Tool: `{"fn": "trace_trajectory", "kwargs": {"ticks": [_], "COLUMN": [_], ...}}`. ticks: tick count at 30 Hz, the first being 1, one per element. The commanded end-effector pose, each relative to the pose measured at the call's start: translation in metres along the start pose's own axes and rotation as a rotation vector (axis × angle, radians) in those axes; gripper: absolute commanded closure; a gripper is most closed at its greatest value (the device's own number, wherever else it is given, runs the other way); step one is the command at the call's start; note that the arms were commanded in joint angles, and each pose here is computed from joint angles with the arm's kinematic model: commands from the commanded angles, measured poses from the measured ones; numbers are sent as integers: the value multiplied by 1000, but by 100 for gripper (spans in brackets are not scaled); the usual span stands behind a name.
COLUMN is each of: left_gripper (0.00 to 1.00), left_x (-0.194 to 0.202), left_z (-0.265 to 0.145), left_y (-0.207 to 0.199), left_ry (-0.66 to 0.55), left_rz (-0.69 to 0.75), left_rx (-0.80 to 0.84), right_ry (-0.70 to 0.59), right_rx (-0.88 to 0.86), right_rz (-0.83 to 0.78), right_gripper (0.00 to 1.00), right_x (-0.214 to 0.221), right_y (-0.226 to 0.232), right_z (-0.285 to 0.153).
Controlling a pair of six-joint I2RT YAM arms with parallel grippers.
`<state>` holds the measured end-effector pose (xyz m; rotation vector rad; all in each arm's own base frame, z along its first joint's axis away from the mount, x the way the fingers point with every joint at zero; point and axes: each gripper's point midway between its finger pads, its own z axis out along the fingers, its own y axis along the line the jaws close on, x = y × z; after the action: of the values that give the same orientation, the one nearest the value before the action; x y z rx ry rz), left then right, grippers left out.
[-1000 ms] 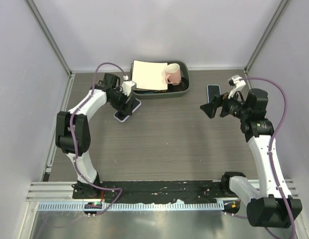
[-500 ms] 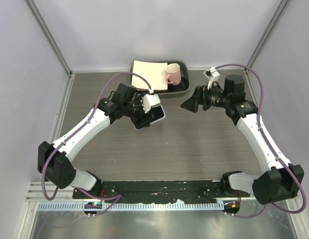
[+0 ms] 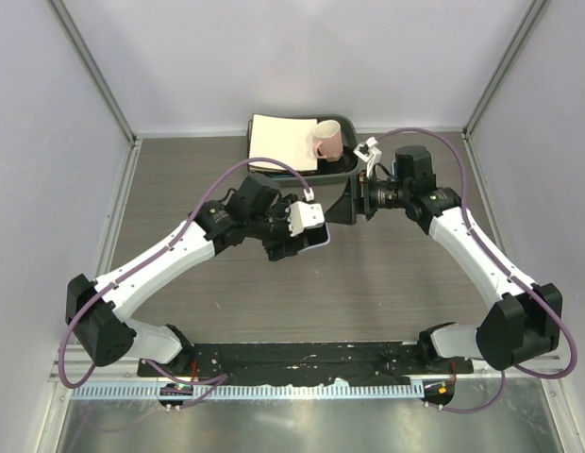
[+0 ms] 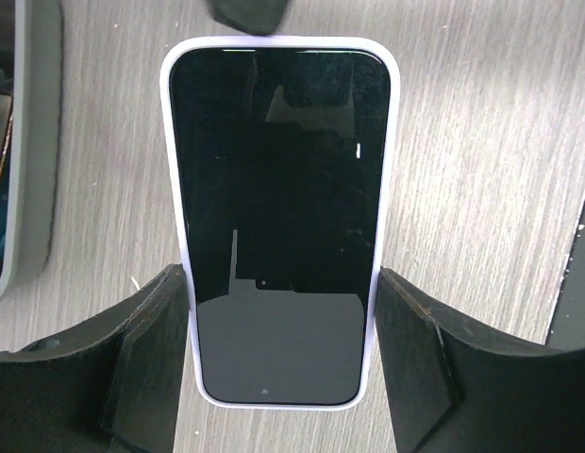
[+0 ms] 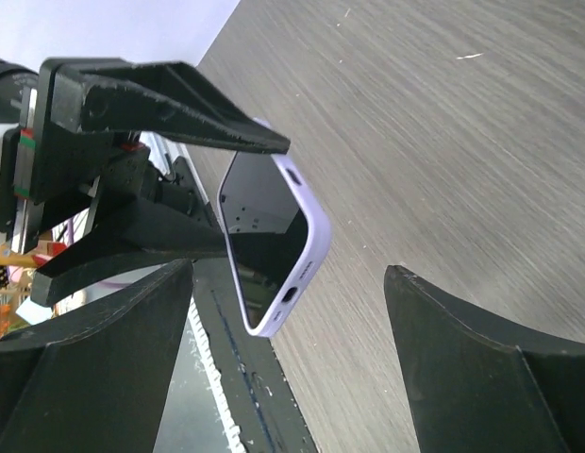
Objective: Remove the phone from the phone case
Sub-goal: Pick up the phone at the center of the board.
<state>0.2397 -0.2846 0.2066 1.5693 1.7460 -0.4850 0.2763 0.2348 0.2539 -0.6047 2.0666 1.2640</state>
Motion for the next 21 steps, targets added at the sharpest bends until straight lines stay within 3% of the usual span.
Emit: {"fn": "trace_trajectory", "kwargs": {"ticks": [1,12,16,21], "left_gripper": [100,100,100,100], "left_x": [-30,-42,-50,-54], "left_z": [-16,-12,-10,-7], "left_y": [22,20,20,24], "left_ry": [-94,-99,-103,-100], "left_rz": [40,59,70,78], "left_rx": [-128,-150,-165,-189], "right_ry": [5,21,30,49], "right_rx": [-81,-114,-161,-180], "right_rz": [-24,49,101,142], "right_gripper": [12,14,26,33], "right_x": [4,15,15,23], "right_y": [20,12,15,13], "right_z": [3,17,21,26]}}
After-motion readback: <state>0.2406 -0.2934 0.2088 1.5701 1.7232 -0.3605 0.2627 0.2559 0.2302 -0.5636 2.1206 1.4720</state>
